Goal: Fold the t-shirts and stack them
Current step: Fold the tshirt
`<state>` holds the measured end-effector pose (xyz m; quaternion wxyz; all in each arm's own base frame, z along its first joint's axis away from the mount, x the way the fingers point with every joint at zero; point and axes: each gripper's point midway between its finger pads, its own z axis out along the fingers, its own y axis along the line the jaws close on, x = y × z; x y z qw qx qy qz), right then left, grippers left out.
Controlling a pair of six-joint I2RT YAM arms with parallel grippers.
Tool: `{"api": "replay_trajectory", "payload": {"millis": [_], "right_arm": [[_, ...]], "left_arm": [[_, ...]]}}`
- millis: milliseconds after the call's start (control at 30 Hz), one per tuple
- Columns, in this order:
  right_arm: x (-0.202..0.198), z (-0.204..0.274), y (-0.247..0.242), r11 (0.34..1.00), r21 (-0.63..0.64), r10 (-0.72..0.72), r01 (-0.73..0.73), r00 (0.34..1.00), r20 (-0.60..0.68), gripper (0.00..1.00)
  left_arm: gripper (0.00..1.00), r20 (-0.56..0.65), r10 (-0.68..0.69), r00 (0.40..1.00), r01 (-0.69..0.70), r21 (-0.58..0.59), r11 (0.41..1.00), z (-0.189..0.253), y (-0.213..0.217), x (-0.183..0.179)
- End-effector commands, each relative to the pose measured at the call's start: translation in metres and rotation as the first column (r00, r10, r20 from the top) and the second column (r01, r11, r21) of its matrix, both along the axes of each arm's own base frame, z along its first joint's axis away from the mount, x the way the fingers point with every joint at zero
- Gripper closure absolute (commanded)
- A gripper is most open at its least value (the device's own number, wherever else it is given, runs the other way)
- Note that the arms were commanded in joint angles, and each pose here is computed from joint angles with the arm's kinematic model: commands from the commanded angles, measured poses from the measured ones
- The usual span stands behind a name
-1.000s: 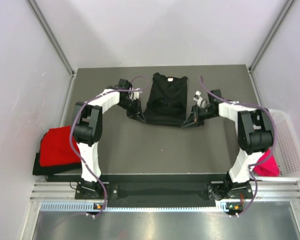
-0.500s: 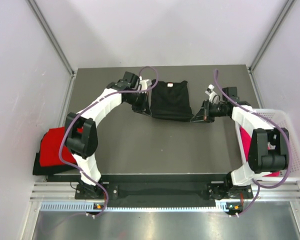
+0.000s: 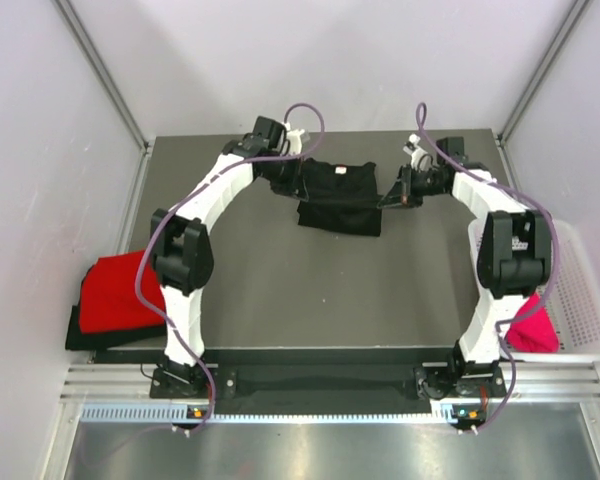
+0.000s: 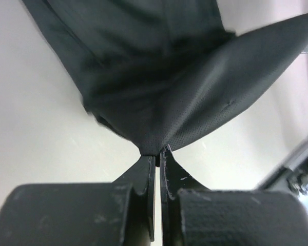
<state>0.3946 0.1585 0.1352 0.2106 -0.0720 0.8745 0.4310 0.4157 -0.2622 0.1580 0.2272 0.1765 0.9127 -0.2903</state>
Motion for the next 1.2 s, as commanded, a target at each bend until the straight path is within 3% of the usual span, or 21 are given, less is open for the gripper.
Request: {"api": "replay_trajectory", "payload": {"millis": [0, 267, 567, 633, 667, 700, 767, 800, 833, 900, 933, 1000, 1033, 1167], "right_arm": [[0.046, 0.010, -0.006, 1.000, -0.017, -0.008, 0.010, 0.993, 0.117, 1.00], [0.120, 0.020, -0.011, 0.997, 0.004, -0.078, 0.080, 0.967, 0.241, 1.00], [0.188, 0.000, -0.008, 0.987, 0.079, -0.155, 0.138, 0.950, 0.273, 0.99], [0.202, 0.005, -0.011, 0.986, 0.074, -0.168, 0.153, 0.935, 0.311, 0.88], [0.205, 0.005, -0.010, 0.986, 0.076, -0.166, 0.149, 0.933, 0.318, 0.79], [0.205, 0.005, -0.009, 0.987, 0.088, -0.154, 0.133, 0.934, 0.321, 0.65], [0.205, 0.020, -0.007, 0.989, 0.108, -0.135, 0.103, 0.926, 0.352, 0.62], [0.202, 0.035, -0.006, 0.990, 0.112, -0.123, 0.086, 0.916, 0.381, 0.50], [0.196, 0.042, -0.005, 0.991, 0.118, -0.108, 0.066, 0.914, 0.390, 0.43], [0.186, 0.074, -0.003, 0.991, 0.127, -0.092, 0.038, 0.887, 0.452, 0.43], [0.181, 0.071, -0.003, 0.990, 0.133, -0.094, 0.035, 0.880, 0.465, 0.43], [0.170, 0.085, 0.000, 0.988, 0.152, -0.094, 0.023, 0.873, 0.479, 0.43], [0.165, 0.080, 0.004, 0.987, 0.158, -0.087, 0.016, 0.887, 0.454, 0.43], [0.154, 0.053, 0.012, 0.983, 0.182, -0.069, 0.002, 0.928, 0.365, 0.46]], "left_arm": [[1.00, 0.080, 0.005, 0.997, -0.008, 0.038, 0.999, -0.001, 0.004, 0.040], [1.00, 0.231, 0.042, 0.972, -0.061, 0.074, 0.995, -0.010, 0.005, 0.118], [0.99, 0.427, 0.103, 0.899, -0.147, 0.072, 0.987, -0.018, 0.011, 0.187], [0.79, 0.480, 0.128, 0.868, -0.176, 0.055, 0.983, -0.017, 0.013, 0.203], [0.62, 0.490, 0.137, 0.861, -0.183, 0.046, 0.982, -0.020, 0.014, 0.209], [0.54, 0.505, 0.169, 0.847, -0.216, 0.036, 0.976, -0.017, 0.017, 0.215], [0.40, 0.534, 0.220, 0.816, -0.281, 0.035, 0.959, -0.004, 0.024, 0.223], [0.35, 0.546, 0.215, 0.810, -0.284, 0.045, 0.958, 0.002, 0.025, 0.223], [0.32, 0.553, 0.216, 0.804, -0.294, 0.054, 0.954, 0.007, 0.030, 0.223], [0.26, 0.558, 0.227, 0.798, -0.319, 0.072, 0.945, 0.022, 0.039, 0.216], [0.23, 0.519, 0.223, 0.825, -0.314, 0.094, 0.945, 0.005, 0.041, 0.207], [0.21, 0.508, 0.256, 0.822, -0.300, 0.004, 0.954, 0.028, 0.049, 0.196], [0.20, 0.426, 0.229, 0.875, -0.238, -0.032, 0.971, 0.006, 0.043, 0.178], [0.20, 0.250, 0.244, 0.937, -0.209, -0.157, 0.965, -0.005, 0.058, 0.163]]}}
